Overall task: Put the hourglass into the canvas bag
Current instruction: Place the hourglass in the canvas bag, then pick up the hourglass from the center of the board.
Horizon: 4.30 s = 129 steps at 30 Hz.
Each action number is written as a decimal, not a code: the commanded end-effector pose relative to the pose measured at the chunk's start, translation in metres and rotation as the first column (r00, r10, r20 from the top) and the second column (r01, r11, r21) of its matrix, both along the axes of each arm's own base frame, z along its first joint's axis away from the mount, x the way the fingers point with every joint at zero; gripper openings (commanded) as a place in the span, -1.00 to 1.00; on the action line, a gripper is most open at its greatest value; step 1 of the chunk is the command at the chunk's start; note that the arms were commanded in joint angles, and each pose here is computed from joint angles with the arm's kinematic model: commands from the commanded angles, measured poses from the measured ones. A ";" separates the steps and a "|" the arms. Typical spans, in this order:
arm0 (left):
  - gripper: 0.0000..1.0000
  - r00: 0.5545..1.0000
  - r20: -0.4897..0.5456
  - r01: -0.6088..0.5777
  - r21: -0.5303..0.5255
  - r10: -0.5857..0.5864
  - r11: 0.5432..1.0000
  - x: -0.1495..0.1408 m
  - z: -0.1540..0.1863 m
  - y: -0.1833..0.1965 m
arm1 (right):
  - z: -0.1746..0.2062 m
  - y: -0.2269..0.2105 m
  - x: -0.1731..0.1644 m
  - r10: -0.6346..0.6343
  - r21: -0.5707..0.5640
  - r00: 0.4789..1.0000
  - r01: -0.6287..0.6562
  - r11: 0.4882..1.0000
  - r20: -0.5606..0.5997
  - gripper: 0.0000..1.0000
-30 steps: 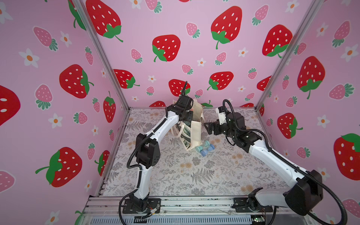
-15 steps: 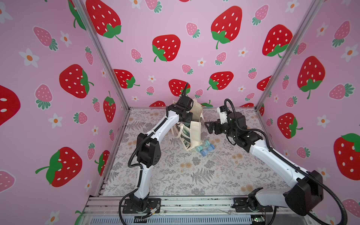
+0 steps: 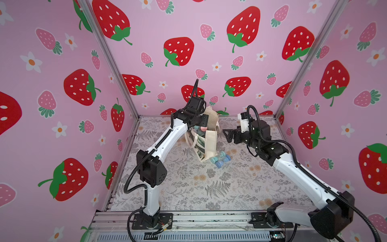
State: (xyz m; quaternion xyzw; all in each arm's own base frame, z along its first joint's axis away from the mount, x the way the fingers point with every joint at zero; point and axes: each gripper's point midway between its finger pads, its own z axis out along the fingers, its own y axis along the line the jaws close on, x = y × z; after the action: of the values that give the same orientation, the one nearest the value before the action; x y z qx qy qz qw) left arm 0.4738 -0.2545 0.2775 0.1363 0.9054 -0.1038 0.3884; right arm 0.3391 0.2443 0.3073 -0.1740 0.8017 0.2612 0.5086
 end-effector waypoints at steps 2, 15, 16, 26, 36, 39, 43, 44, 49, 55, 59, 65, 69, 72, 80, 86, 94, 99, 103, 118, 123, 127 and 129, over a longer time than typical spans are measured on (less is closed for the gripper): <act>0.41 0.997 0.071 0.005 -0.053 -0.001 0.999 -0.017 0.034 0.002 | -0.003 -0.010 -0.004 -0.033 -0.002 0.999 0.033 0.999 -0.018 0.99; 0.65 0.976 0.217 0.073 -0.203 -0.028 0.976 -0.096 0.082 0.010 | -0.030 -0.031 -0.020 -0.077 -0.051 0.992 0.073 0.996 -0.101 0.99; 0.65 0.975 0.220 0.085 -0.208 -0.038 0.974 -0.104 0.080 0.007 | -0.032 -0.034 -0.022 -0.084 -0.054 0.991 0.078 0.995 -0.107 0.99; 0.64 0.967 0.190 0.200 -0.169 -0.167 0.965 -0.179 0.029 -0.026 | -0.075 -0.063 -0.050 -0.152 -0.134 0.963 0.124 0.983 -0.222 0.99; 0.59 0.943 0.079 0.331 -0.128 -0.324 0.935 -0.210 -0.064 -0.073 | -0.131 -0.087 -0.083 -0.212 -0.198 0.905 0.146 0.969 -0.369 0.99; 0.58 0.940 0.054 0.340 -0.093 -0.337 0.936 -0.205 -0.088 -0.085 | -0.145 -0.088 -0.089 -0.212 -0.189 0.890 0.146 0.971 -0.404 0.99; 0.54 0.931 0.015 0.365 -0.046 -0.365 0.930 -0.197 -0.118 -0.101 | -0.164 -0.090 -0.095 -0.207 -0.191 0.879 0.136 0.972 -0.430 0.99; 0.54 0.929 0.012 0.370 -0.037 -0.370 0.928 -0.195 -0.124 -0.104 | -0.168 -0.091 -0.096 -0.211 -0.192 0.877 0.139 0.971 -0.432 0.99; 0.48 0.928 -0.017 0.373 0.015 -0.373 0.928 -0.181 -0.152 -0.118 | -0.180 -0.088 -0.098 -0.187 -0.162 0.871 0.126 0.979 -0.454 0.99; 0.42 0.939 -0.026 0.345 0.082 -0.344 0.935 -0.161 -0.175 -0.127 | -0.184 -0.088 -0.100 -0.173 -0.154 0.874 0.114 0.981 -0.454 0.99; 0.37 0.943 -0.049 0.334 0.097 -0.330 0.938 -0.152 -0.190 -0.131 | -0.186 -0.086 -0.099 -0.170 -0.144 0.867 0.115 0.983 -0.469 0.99; 0.33 0.945 -0.079 0.324 0.119 -0.317 0.938 -0.147 -0.212 -0.132 | -0.185 -0.086 -0.098 -0.172 -0.144 0.868 0.117 0.983 -0.466 0.99; 0.30 0.947 -0.114 0.312 0.126 -0.299 0.942 -0.146 -0.229 -0.130 | -0.185 -0.086 -0.097 -0.169 -0.144 0.869 0.114 0.983 -0.464 0.99; 0.26 0.945 -0.133 0.316 0.126 -0.300 0.940 -0.148 -0.234 -0.131 | -0.186 -0.087 -0.096 -0.176 -0.146 0.866 0.121 0.982 -0.467 0.99; 0.12 0.941 -0.152 0.322 0.124 -0.303 0.939 -0.157 -0.249 -0.132 | -0.190 -0.086 -0.095 -0.172 -0.138 0.862 0.120 0.983 -0.476 0.99; 0.05 0.939 -0.167 0.322 0.115 -0.301 0.940 -0.161 -0.258 -0.131 | -0.190 -0.085 -0.094 -0.169 -0.134 0.861 0.118 0.984 -0.479 0.99; -0.08 0.934 -0.180 0.331 0.112 -0.308 0.937 -0.165 -0.262 -0.129 | -0.191 -0.087 -0.095 -0.172 -0.132 0.859 0.122 0.984 -0.482 0.99; -0.22 0.927 -0.182 0.351 0.104 -0.329 0.931 -0.169 -0.258 -0.132 | -0.190 -0.086 -0.094 -0.168 -0.123 0.859 0.123 0.985 -0.483 0.99; -0.29 0.929 -0.164 0.350 0.091 -0.333 0.932 -0.169 -0.249 -0.133 | -0.189 -0.087 -0.093 -0.175 -0.125 0.861 0.130 0.984 -0.478 0.99; -0.41 0.941 -0.078 0.327 -0.040 -0.329 0.944 -0.176 -0.179 -0.133 | -0.162 -0.082 -0.094 -0.123 -0.071 0.900 0.103 0.992 -0.418 0.99; -0.47 0.941 -0.041 0.330 -0.094 -0.335 0.939 -0.185 -0.143 -0.126 | -0.139 -0.079 -0.094 -0.087 -0.041 0.928 0.078 0.996 -0.363 0.99; -0.48 0.941 0.006 0.336 -0.120 -0.337 0.934 -0.190 -0.113 -0.117 | -0.121 -0.078 -0.093 -0.068 -0.015 0.947 0.067 0.998 -0.315 0.99; -0.49 0.939 0.036 0.345 -0.140 -0.343 0.928 -0.194 -0.095 -0.113 | -0.109 -0.075 -0.093 -0.047 0.006 0.957 0.051 0.999 -0.287 0.99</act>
State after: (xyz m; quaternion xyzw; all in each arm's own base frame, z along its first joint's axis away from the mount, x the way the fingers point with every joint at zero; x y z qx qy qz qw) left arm 0.2864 -0.3704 0.1582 0.2642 0.8664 -0.2169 0.3639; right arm 0.2425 0.1661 0.1702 -0.0965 0.8890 0.2609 0.3637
